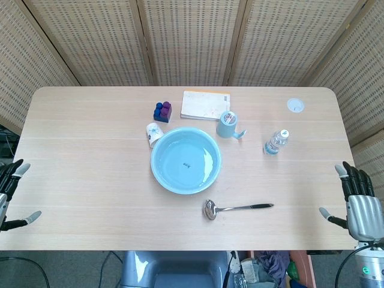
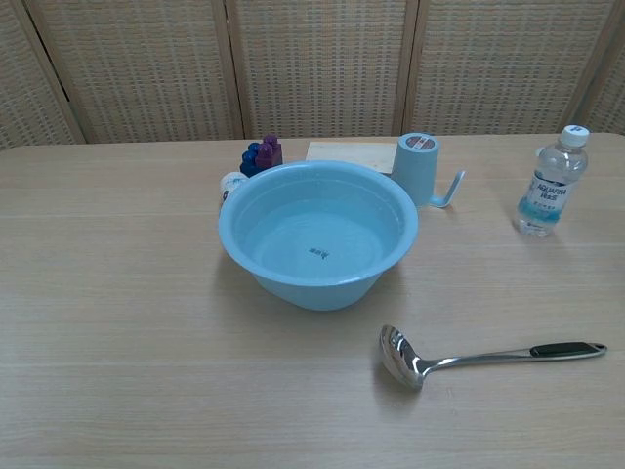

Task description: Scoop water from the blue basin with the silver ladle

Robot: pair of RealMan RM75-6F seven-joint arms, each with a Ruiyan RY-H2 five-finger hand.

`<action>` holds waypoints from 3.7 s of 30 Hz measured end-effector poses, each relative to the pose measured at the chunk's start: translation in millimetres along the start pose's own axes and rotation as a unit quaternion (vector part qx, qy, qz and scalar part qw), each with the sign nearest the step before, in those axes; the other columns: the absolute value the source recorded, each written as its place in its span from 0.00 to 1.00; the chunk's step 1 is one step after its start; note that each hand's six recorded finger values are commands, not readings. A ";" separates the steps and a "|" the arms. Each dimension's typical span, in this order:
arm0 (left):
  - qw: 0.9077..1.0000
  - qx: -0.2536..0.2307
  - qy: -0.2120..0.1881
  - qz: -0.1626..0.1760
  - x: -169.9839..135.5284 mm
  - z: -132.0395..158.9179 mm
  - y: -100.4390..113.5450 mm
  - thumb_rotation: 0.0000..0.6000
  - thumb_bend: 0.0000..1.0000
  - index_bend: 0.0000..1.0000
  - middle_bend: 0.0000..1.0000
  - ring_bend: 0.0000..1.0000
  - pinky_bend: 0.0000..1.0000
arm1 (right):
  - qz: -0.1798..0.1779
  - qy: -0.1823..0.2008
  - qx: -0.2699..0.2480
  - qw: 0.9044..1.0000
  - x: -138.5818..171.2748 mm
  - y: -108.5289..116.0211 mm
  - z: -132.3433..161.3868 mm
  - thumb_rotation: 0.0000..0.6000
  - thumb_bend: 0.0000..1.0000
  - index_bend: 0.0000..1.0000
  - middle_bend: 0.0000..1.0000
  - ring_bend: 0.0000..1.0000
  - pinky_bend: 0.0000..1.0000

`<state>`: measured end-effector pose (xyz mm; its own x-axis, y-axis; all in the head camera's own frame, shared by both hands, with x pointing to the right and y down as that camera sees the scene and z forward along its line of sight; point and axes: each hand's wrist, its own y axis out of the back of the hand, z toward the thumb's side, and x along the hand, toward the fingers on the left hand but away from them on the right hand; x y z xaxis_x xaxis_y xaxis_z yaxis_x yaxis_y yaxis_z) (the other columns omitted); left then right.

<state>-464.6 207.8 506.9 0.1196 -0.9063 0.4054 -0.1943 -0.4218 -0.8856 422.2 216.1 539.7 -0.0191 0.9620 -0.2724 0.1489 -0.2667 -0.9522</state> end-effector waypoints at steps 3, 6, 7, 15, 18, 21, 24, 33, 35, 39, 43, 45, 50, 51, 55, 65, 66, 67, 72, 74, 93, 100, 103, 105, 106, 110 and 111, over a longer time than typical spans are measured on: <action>1.000 0.000 0.002 -0.002 0.5 -1.2 -0.6 1.00 0.00 0.00 0.00 0.00 0.00 | 0.004 0.000 0.000 1.000 -2.0 -3.5 0.3 1.00 0.00 0.00 0.00 0.00 0.00; 1.000 0.001 0.004 -0.002 1.4 -2.4 -0.8 1.00 0.00 0.00 0.00 0.00 0.00 | 0.015 0.003 0.001 1.000 -3.4 -9.3 2.1 1.00 0.00 0.00 0.00 0.00 0.00; 1.000 0.001 0.005 -0.002 1.9 -2.8 -0.8 1.00 0.00 0.00 0.00 0.00 0.00 | 0.019 0.005 0.003 1.000 -4.2 -11.3 3.4 1.00 0.00 0.00 0.01 0.01 0.02; 1.000 -0.001 0.010 -0.002 9.2 -3.8 -2.2 1.00 0.00 0.00 0.00 0.00 0.00 | 0.062 0.049 0.011 0.997 -20.7 -30.4 25.4 1.00 0.00 0.00 0.68 0.80 0.97; 1.000 -0.003 0.018 -0.004 13.1 -4.6 -2.9 1.00 0.00 0.00 0.00 0.00 0.00 | 0.091 0.091 0.002 0.992 -35.3 -43.1 49.8 1.00 0.00 0.12 0.81 0.92 1.00; 1.000 -0.006 0.025 -0.001 15.7 -5.2 -2.0 1.00 0.00 0.00 0.00 0.00 0.00 | 0.123 0.122 -0.010 0.985 -47.9 -56.5 73.2 1.00 0.02 0.27 0.90 0.98 1.00; 0.999 -0.006 0.032 0.001 17.2 -7.6 -1.0 1.00 0.00 0.00 0.00 0.00 0.00 | 0.158 0.127 -0.020 0.979 -53.0 -71.1 85.9 1.00 0.06 0.30 0.94 1.00 1.00; 0.999 0.001 0.052 0.005 20.9 -12.6 -1.2 1.00 0.00 0.00 0.00 0.00 0.00 | 0.236 0.078 0.006 0.969 -62.2 -117.3 102.9 1.00 0.16 0.38 0.95 1.00 1.00; 0.998 0.001 0.055 0.005 21.5 -13.4 -1.1 1.00 0.00 0.00 0.00 0.00 0.00 | 0.248 0.065 0.006 0.967 -62.2 -127.8 108.4 1.00 0.18 0.43 0.95 1.00 1.00; 0.998 0.006 0.061 0.003 23.5 -13.9 -2.1 1.00 0.00 0.00 0.00 0.00 0.00 | 0.268 0.042 -0.003 0.963 -59.2 -147.3 119.0 1.00 0.26 0.47 0.95 1.00 1.00; 0.998 0.008 0.061 -0.002 25.6 -12.3 -4.8 1.00 0.00 0.00 0.00 0.00 0.00 | 0.279 0.032 -0.004 0.960 -55.9 -163.4 128.5 1.00 0.32 0.49 0.95 1.00 1.00; 0.998 0.010 0.061 -0.003 25.6 -11.8 -6.0 1.00 0.00 0.00 0.00 0.00 0.00 | 0.282 0.029 -0.003 0.959 -54.8 -168.9 129.9 1.00 0.33 0.49 0.95 1.00 1.00; 0.998 0.014 0.061 -0.002 26.2 -10.8 -7.6 1.00 0.00 0.00 0.00 0.00 0.00 | 0.283 0.026 0.007 0.959 -53.6 -178.0 128.5 1.00 0.34 0.49 0.95 1.00 1.00; 0.998 0.014 0.062 -0.002 26.1 -11.0 -7.8 1.00 0.00 0.00 0.00 0.00 0.00 | 0.283 0.024 0.008 0.959 -53.3 -179.0 127.1 1.00 0.34 0.49 0.95 1.00 1.00; 0.998 0.015 0.064 -0.004 26.8 -10.7 -9.1 1.00 0.00 0.00 0.00 0.00 0.00 | 0.279 0.020 0.017 0.960 -51.0 -181.9 121.8 1.00 0.34 0.49 0.95 1.00 1.00; 0.998 0.026 0.063 -0.010 29.0 -7.3 -14.7 1.00 0.00 0.00 0.00 0.00 0.00 | 0.242 0.054 0.068 0.966 -42.2 -199.0 114.8 1.00 0.33 0.49 0.95 1.00 1.00; 0.998 0.026 0.064 -0.011 29.1 -7.0 -15.0 1.00 0.00 0.00 0.00 0.00 0.00 | 0.244 0.055 0.069 0.966 -40.7 -201.4 113.7 1.00 0.33 0.49 0.95 1.00 1.00; 0.998 0.026 0.064 -0.011 29.0 -6.8 -15.5 1.00 0.00 0.00 0.00 0.00 0.00 | 0.245 0.056 0.071 0.965 -39.5 -203.5 112.6 1.00 0.33 0.49 0.95 1.00 1.00; 0.997 0.028 0.064 -0.011 29.3 -6.5 -16.5 1.00 0.00 0.00 0.00 0.00 0.00 | 0.255 0.058 0.073 0.962 -33.7 -209.6 109.5 1.00 0.33 0.49 0.95 1.00 1.00; 0.997 0.029 0.064 -0.011 29.4 -6.5 -16.7 1.00 0.00 0.00 0.00 0.00 0.00 | 0.255 0.059 0.074 0.962 -33.0 -209.7 109.4 1.00 0.33 0.49 0.95 1.00 1.00; 0.998 0.026 0.060 -0.007 29.6 -6.4 -15.2 1.00 0.00 0.00 0.00 0.00 0.00 | 0.265 0.061 0.119 0.955 -40.7 -220.3 109.8 1.00 0.34 0.49 0.95 1.00 1.00; 0.998 0.026 0.059 -0.009 30.0 -6.0 -16.3 1.00 0.00 0.00 0.00 0.00 0.00 | 0.276 0.060 0.132 0.950 -39.1 -223.4 107.1 1.00 0.34 0.49 0.95 1.00 1.00; 0.998 0.026 0.058 -0.009 29.9 -5.5 -16.2 1.00 0.00 0.00 0.00 0.00 0.00 | 0.279 0.059 0.136 0.949 -39.4 -224.3 106.3 1.00 0.34 0.49 0.95 1.00 1.00; 0.998 0.026 0.058 -0.009 30.1 -5.4 -16.0 1.00 0.00 0.00 0.00 0.00 0.00 | 0.280 0.060 0.141 0.948 -39.6 -224.6 106.0 1.00 0.34 0.49 0.95 1.00 1.00; 0.998 0.026 0.058 -0.009 30.0 -5.4 -16.1 1.00 0.00 0.00 0.00 0.00 0.00 | 0.280 0.060 0.142 0.948 -39.6 -224.7 105.8 1.00 0.34 0.49 0.95 1.00 1.00; 0.998 0.026 0.058 -0.009 30.6 -5.3 -16.2 1.00 0.00 0.00 0.00 0.00 0.00 | 0.284 0.059 0.147 0.946 -39.0 -225.6 104.8 1.00 0.41 0.62 0.95 1.00 1.00; 0.998 0.026 0.058 -0.010 30.8 -5.1 -16.4 1.00 0.00 0.00 0.00 0.00 0.00 | 0.285 0.058 0.149 0.945 -38.9 -225.9 104.3 1.00 0.46 0.67 0.95 1.00 1.00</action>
<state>-462.7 186.7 535.0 0.0089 -0.8963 0.4435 -0.1425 -0.4401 -0.8866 286.1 232.8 751.0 0.0921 0.6516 -0.7530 -0.1826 -0.7323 -0.6560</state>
